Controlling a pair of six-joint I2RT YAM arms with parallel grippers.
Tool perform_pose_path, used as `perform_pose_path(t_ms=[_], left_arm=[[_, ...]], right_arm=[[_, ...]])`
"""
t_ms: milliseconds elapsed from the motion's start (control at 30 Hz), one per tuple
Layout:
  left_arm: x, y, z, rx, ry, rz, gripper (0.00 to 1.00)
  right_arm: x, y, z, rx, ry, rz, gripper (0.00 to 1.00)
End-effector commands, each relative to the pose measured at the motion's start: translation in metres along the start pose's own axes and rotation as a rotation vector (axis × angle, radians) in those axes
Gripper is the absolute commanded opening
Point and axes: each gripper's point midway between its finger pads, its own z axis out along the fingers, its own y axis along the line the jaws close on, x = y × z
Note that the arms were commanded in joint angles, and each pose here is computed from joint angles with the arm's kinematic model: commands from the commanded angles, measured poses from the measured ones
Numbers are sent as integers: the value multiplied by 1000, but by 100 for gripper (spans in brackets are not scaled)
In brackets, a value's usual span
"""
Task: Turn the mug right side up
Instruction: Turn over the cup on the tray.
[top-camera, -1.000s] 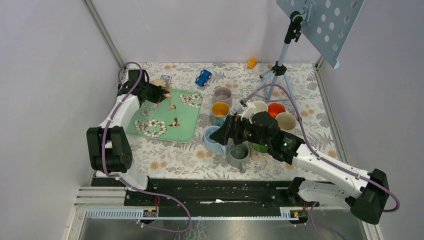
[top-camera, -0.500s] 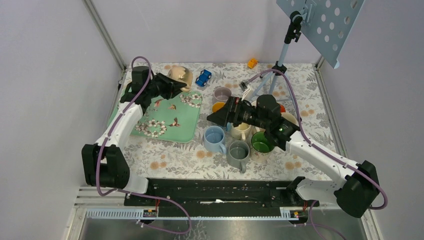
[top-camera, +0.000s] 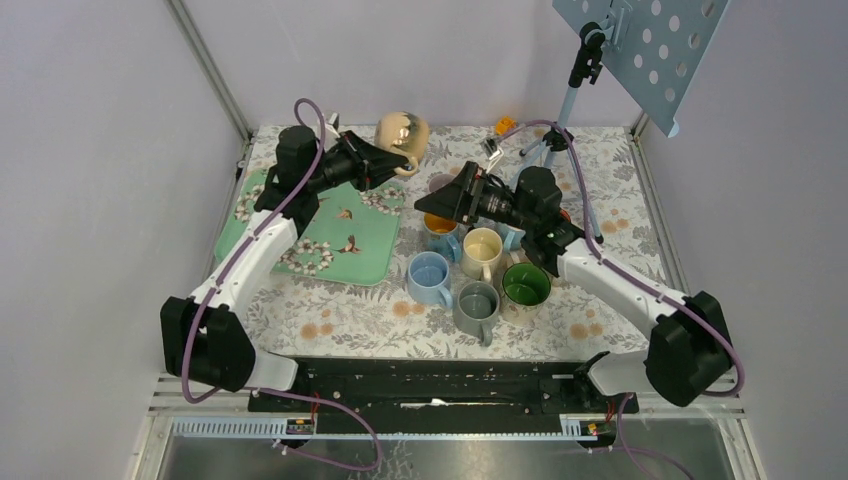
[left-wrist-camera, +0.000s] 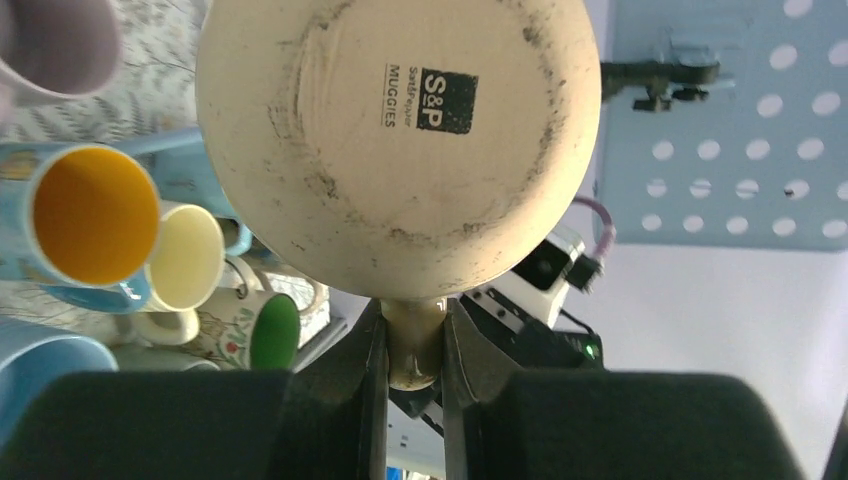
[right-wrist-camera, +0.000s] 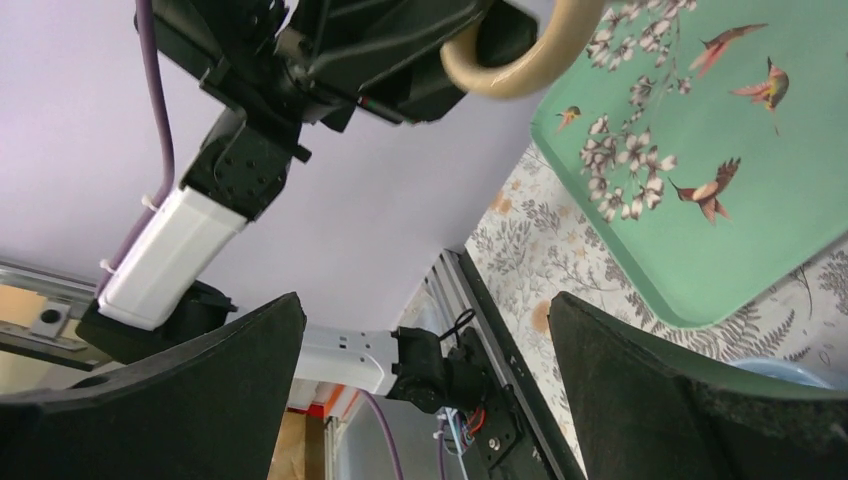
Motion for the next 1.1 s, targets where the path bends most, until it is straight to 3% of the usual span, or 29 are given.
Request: perform_pose_path(t_ms=[0,233,400,600,1067], left_arm=[[24,-88,-22,294,45,185,0],[42,-100,-18,338,99,182,0],[48,-101,-14,353,118,177,0],[53,-101,-14,397,149,136,0],[59,-92,-8,390,180,124,0]], right_arm=[[-34,34,4,-159,-49,-10,100],[-64,38,14,-242,-79,51,95],[-73,47,18,-318,-80,107,81],[-73,53,17,-384,-70,154,58],[-70,60,11,-404,-65,154,32]])
